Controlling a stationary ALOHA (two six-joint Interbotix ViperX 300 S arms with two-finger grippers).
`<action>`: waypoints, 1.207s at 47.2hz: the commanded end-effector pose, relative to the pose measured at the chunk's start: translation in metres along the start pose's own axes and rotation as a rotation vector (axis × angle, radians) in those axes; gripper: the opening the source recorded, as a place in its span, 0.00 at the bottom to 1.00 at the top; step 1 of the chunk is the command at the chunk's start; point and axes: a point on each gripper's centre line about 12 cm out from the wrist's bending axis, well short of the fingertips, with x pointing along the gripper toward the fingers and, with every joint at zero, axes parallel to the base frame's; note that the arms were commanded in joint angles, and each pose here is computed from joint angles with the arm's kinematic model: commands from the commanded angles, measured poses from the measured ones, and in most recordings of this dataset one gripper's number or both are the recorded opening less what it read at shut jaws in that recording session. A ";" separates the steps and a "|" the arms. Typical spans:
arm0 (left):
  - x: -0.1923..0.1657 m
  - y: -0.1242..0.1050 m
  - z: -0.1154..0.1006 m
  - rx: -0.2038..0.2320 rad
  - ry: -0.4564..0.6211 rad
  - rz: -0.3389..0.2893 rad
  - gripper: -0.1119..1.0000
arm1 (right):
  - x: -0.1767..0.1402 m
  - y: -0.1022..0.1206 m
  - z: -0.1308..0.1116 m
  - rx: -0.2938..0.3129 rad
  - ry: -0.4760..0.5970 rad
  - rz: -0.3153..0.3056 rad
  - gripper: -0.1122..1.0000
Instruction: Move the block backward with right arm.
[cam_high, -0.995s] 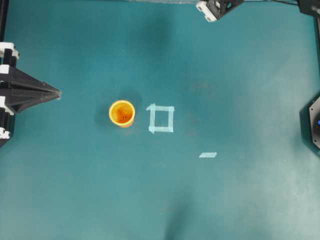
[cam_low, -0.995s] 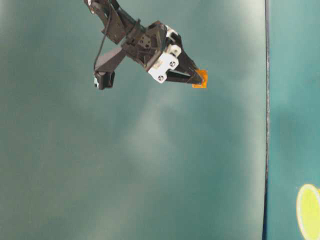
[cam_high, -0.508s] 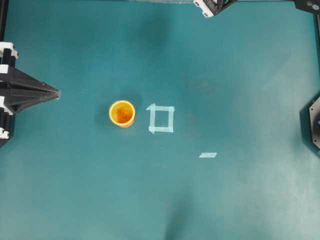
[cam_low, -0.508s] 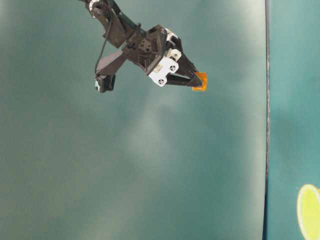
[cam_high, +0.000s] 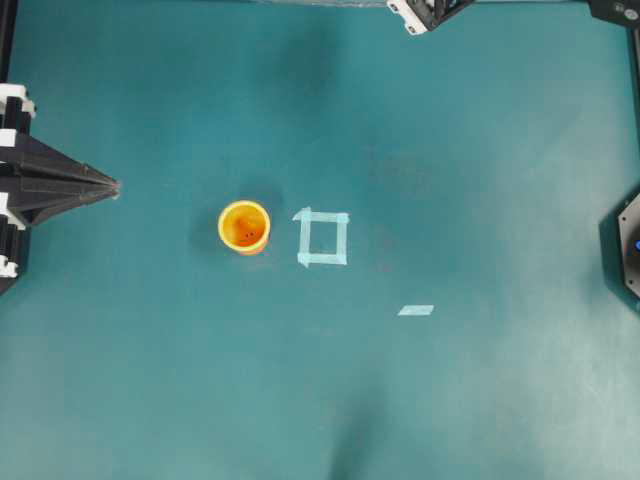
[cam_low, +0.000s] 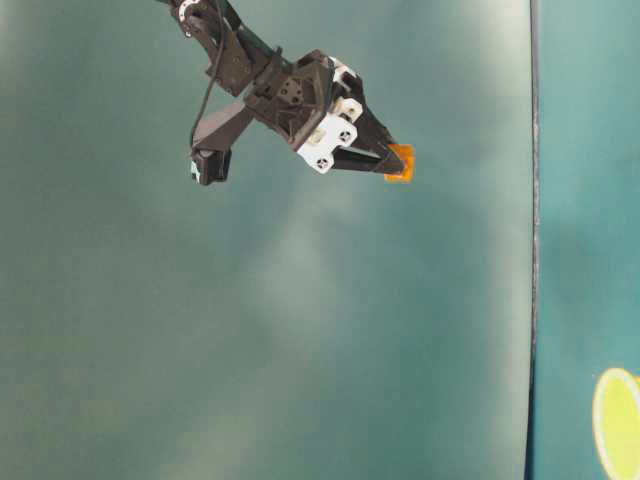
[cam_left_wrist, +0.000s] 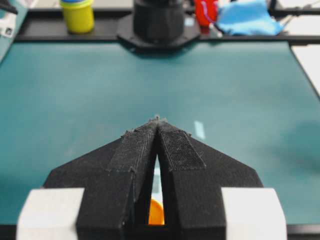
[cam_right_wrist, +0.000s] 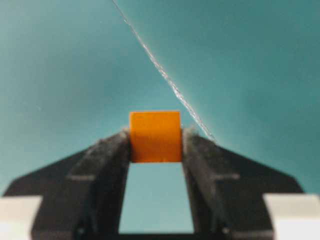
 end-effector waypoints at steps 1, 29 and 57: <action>0.002 0.000 0.013 0.005 -0.035 0.000 0.10 | -0.009 -0.002 0.015 0.003 -0.046 -0.003 0.47; 0.002 0.000 0.013 0.005 -0.035 0.000 0.10 | -0.009 -0.002 0.014 0.003 -0.044 -0.003 0.47; 0.002 0.000 0.012 0.005 -0.025 0.000 0.10 | -0.009 -0.002 0.014 0.010 -0.044 -0.003 0.47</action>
